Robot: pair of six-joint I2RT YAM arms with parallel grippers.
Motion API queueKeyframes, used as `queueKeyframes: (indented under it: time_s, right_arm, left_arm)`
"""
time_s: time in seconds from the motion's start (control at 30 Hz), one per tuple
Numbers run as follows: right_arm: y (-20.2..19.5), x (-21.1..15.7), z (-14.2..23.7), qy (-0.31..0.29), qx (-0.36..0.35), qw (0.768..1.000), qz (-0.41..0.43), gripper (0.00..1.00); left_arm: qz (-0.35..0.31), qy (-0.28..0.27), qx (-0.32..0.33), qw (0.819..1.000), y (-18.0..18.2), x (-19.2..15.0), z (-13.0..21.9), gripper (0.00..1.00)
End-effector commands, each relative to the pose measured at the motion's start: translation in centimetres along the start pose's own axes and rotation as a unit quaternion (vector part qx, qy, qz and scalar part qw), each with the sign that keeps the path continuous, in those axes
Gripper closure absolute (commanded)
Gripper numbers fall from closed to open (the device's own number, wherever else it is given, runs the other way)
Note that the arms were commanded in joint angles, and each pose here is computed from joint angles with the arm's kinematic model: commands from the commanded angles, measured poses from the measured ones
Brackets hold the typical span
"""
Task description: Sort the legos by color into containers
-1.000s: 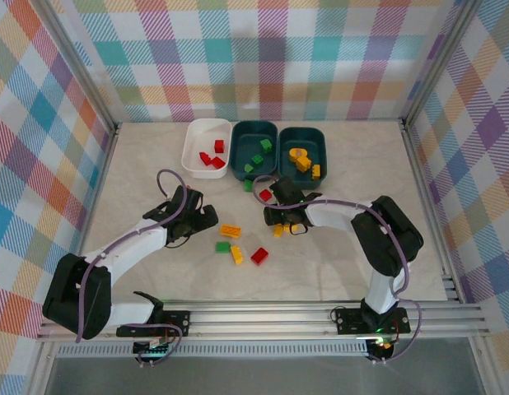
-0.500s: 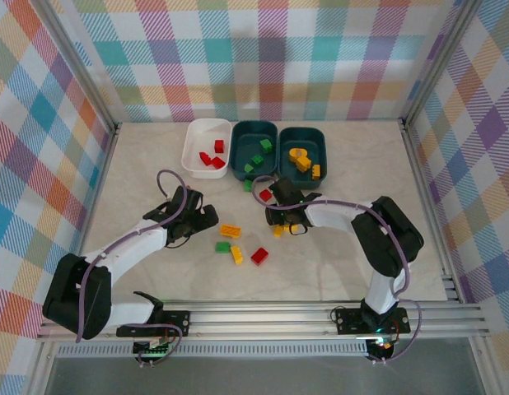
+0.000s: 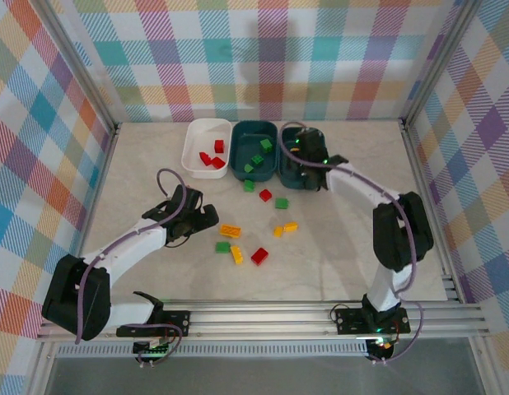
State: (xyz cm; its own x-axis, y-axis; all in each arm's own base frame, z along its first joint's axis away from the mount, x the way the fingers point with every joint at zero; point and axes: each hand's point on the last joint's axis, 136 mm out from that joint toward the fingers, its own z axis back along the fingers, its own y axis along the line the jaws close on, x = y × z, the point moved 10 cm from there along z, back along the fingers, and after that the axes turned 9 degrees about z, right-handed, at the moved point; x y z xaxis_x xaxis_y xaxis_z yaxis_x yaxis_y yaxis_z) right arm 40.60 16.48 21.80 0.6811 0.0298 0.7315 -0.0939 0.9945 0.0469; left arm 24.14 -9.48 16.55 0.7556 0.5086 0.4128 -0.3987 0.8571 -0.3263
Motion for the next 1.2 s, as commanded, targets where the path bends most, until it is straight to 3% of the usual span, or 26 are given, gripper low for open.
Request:
queueKeyframes:
  time_s: [0.0,0.33,0.67,0.93,1.17]
  right_arm:
    - [-2.4,0.1,-3.2,0.048,-0.023,0.998,-0.017,0.53]
    - [-3.8,3.4,-8.5,0.080,-0.014,0.996,-0.030,0.44]
    - [-3.7,4.1,-3.1,0.044,0.017,0.998,-0.037,0.29]
    - [-0.9,-3.6,4.2,0.014,0.052,0.997,-0.049,0.27]
    - [-1.7,-9.9,6.4,0.041,0.056,0.996,-0.053,0.27]
  left_arm:
    - [-0.006,-0.005,0.001,1.000,0.1,0.5,1.2,0.00]
    - [-0.007,-0.006,0.001,1.000,0.5,0.4,2.2,0.00]
    - [-0.010,-0.010,0.001,1.000,-0.5,1.3,1.7,0.00]
    - [0.035,-0.055,0.095,0.993,-1.3,7.4,-2.3,0.00]
    - [0.122,0.002,0.070,0.990,-1.0,11.6,-8.4,0.10]
